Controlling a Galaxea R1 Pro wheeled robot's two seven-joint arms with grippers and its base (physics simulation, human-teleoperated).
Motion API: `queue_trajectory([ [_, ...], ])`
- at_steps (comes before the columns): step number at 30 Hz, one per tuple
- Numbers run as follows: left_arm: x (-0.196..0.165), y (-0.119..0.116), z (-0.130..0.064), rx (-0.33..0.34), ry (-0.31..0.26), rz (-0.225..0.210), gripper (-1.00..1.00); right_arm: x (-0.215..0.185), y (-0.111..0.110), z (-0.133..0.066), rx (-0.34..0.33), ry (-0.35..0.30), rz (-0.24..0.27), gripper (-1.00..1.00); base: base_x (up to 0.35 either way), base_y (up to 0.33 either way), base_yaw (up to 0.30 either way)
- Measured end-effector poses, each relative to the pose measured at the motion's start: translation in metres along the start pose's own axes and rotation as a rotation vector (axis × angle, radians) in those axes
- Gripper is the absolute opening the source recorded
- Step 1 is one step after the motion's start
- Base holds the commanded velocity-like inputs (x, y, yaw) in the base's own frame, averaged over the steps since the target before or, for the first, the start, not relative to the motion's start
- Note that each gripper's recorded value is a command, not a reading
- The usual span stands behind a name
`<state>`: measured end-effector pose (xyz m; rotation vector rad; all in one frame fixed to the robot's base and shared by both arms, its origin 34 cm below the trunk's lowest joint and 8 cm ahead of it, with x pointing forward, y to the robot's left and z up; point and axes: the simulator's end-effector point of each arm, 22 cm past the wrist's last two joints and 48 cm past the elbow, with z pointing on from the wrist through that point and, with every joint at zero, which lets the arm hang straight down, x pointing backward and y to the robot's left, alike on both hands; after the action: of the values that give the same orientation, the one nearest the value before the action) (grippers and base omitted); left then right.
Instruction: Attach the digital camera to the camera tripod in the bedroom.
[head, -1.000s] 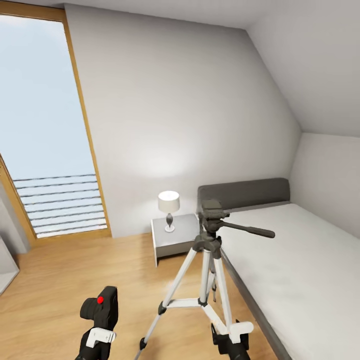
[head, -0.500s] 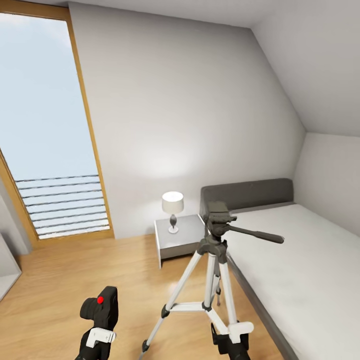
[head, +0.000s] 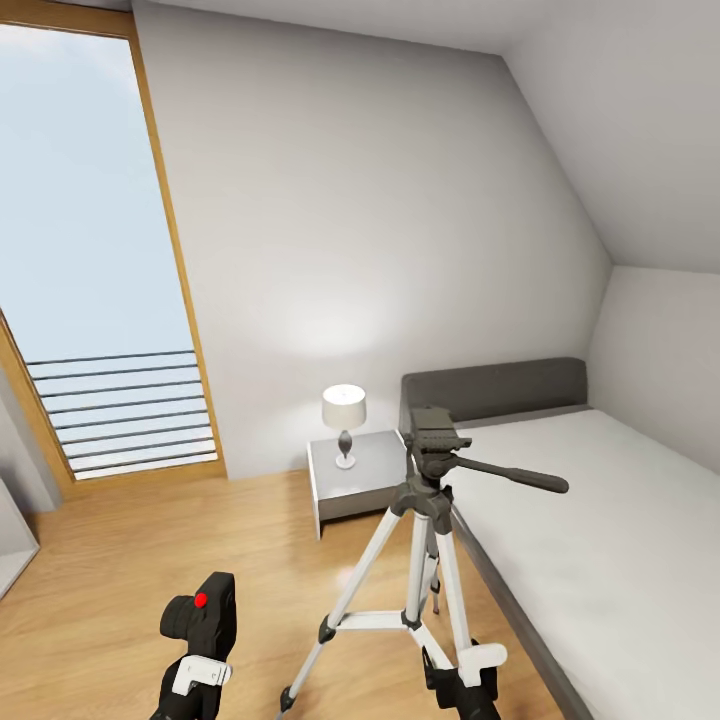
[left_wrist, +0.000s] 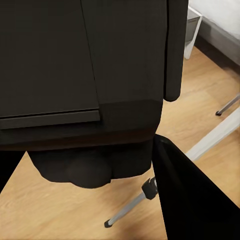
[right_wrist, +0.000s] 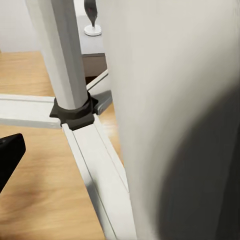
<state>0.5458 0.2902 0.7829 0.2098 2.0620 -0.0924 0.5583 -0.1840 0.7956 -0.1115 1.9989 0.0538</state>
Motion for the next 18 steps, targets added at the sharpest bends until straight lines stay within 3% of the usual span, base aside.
queue_trajectory([
  [12,0.0,0.0,0.0,0.0,0.0,0.0,-1.0,0.0,-0.0016,0.0,0.004,0.0,0.0,1.0,0.0,0.0,0.0],
  [13,0.0,0.0,0.0,0.0,0.0,0.0,-1.0,0.0003,-0.0016,-0.0001,0.004,0.0,0.0,-1.0,0.0,0.0,0.0],
  [18,-0.0001,0.0,-0.0001,0.0,0.0,0.0,-1.0,-0.0001,-0.0008,-0.0002,0.001,-0.001,-0.004,-1.0,0.0,0.0,0.0],
])
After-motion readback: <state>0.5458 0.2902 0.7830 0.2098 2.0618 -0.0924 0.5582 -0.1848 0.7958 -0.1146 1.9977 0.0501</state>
